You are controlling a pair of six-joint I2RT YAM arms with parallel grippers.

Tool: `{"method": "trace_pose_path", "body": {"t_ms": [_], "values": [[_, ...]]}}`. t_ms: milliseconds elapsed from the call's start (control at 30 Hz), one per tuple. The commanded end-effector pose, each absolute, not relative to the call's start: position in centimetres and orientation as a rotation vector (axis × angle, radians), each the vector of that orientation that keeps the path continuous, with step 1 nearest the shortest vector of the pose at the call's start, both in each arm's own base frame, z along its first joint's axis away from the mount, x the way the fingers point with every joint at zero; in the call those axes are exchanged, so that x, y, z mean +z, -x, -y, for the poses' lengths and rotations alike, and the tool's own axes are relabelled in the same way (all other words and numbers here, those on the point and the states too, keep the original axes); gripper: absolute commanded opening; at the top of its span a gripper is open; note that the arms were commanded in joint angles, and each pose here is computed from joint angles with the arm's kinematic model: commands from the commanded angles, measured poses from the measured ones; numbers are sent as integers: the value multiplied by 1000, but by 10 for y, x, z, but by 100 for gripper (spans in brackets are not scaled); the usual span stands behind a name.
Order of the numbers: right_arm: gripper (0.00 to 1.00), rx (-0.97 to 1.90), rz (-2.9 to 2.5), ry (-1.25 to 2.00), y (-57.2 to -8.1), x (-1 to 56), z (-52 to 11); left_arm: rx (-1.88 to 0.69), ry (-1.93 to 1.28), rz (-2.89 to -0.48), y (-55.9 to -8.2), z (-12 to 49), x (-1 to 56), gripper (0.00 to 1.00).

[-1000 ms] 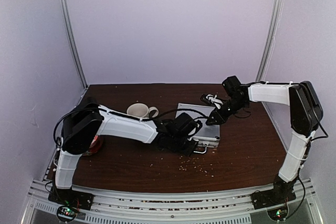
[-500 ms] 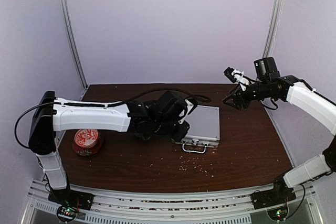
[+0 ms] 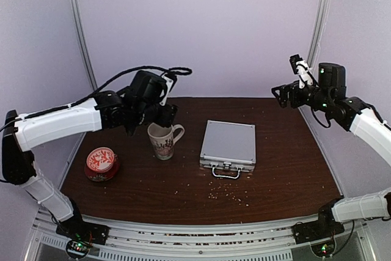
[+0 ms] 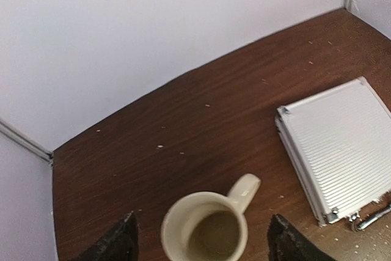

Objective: Pack up texas hold em set

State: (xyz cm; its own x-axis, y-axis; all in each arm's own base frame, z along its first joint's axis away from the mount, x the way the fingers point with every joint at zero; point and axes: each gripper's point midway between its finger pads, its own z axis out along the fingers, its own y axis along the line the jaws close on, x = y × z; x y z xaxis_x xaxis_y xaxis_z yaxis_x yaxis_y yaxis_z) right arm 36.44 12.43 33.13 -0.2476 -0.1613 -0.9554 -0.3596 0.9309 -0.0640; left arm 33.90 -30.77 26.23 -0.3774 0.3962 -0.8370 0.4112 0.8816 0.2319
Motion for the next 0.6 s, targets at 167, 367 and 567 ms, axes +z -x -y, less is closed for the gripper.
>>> {"method": "trace_pose_path", "body": {"t_ms": [167, 367, 567], "values": [[100, 87, -1745, 120, -369, 375, -85, 140, -316, -1868, -358, 210, 325, 92], [100, 28, -1715, 37, -368, 376, -69, 197, -253, -1846, -359, 188, 324, 97], [100, 60, -1734, 74, -370, 368, -77, 193, -255, -1862, -359, 189, 312, 96]]}}
